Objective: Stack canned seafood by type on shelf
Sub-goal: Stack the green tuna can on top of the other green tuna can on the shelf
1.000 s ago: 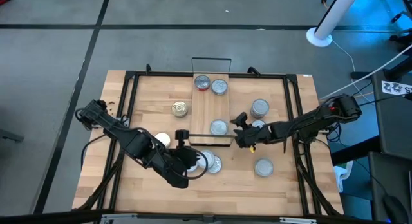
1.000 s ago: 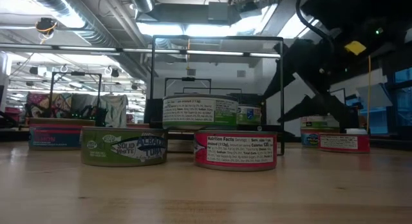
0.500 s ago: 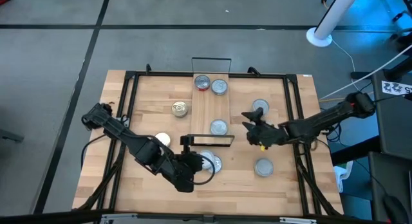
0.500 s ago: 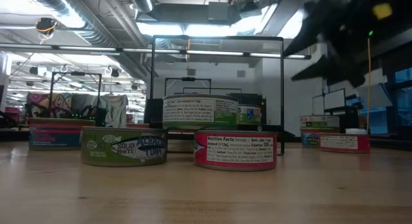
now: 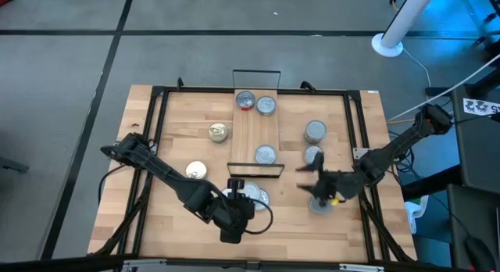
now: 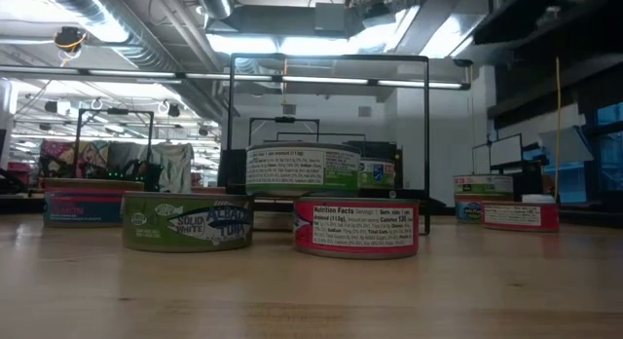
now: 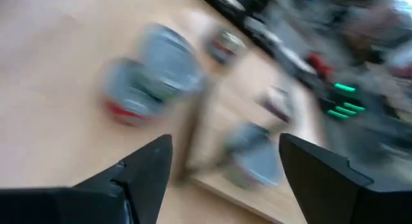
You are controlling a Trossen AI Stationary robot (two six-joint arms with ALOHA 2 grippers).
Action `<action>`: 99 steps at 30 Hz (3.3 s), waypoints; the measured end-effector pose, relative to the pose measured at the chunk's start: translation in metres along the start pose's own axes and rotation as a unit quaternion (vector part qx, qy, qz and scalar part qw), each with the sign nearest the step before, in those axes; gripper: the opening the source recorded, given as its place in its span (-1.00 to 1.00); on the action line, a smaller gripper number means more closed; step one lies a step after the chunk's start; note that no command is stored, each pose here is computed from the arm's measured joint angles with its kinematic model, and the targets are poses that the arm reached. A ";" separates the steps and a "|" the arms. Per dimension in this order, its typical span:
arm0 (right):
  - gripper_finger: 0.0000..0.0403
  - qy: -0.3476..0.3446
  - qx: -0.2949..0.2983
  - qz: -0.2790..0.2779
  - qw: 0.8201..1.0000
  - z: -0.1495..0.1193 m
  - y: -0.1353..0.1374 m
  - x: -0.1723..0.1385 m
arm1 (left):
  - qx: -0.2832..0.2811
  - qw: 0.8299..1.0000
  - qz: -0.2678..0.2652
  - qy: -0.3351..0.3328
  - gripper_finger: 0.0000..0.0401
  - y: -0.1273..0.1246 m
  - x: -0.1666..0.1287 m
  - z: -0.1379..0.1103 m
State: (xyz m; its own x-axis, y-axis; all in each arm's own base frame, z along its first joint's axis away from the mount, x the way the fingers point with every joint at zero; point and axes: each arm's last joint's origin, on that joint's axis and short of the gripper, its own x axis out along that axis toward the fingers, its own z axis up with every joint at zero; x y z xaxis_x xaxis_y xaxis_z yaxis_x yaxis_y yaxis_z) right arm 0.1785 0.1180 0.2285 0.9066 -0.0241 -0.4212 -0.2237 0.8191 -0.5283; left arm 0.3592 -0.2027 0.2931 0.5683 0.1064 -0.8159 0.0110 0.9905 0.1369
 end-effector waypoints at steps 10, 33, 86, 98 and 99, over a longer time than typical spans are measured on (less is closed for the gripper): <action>0.42 -0.116 0.061 0.174 0.976 0.019 0.018 0.000 | 0.092 0.994 0.019 0.054 -0.35 -0.017 0.048 -0.013; 0.42 -0.123 -0.022 0.099 0.987 0.015 0.057 0.055 | 0.117 0.980 0.099 0.125 -0.35 -0.015 0.094 -0.043; 0.42 -0.070 -0.124 0.019 0.990 -0.009 0.039 0.108 | 0.130 0.985 0.096 0.064 -1.00 -0.020 0.097 -0.032; 0.42 -0.068 -0.167 0.064 0.982 -0.013 0.043 0.108 | 0.103 0.991 0.085 0.020 -1.00 -0.024 0.098 -0.023; 0.42 -0.069 -0.169 0.066 0.981 -0.012 0.045 0.107 | 0.102 0.991 0.084 0.017 -1.00 -0.024 0.098 -0.022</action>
State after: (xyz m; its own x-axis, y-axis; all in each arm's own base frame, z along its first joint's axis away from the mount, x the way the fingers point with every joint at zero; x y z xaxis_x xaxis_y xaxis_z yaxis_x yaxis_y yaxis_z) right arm 0.2614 0.1449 0.1504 0.8968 0.1664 -0.4099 -0.4263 0.5725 -0.7003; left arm 0.3961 -0.2139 0.1973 0.5478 0.2753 -0.7900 0.0862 0.9207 0.3806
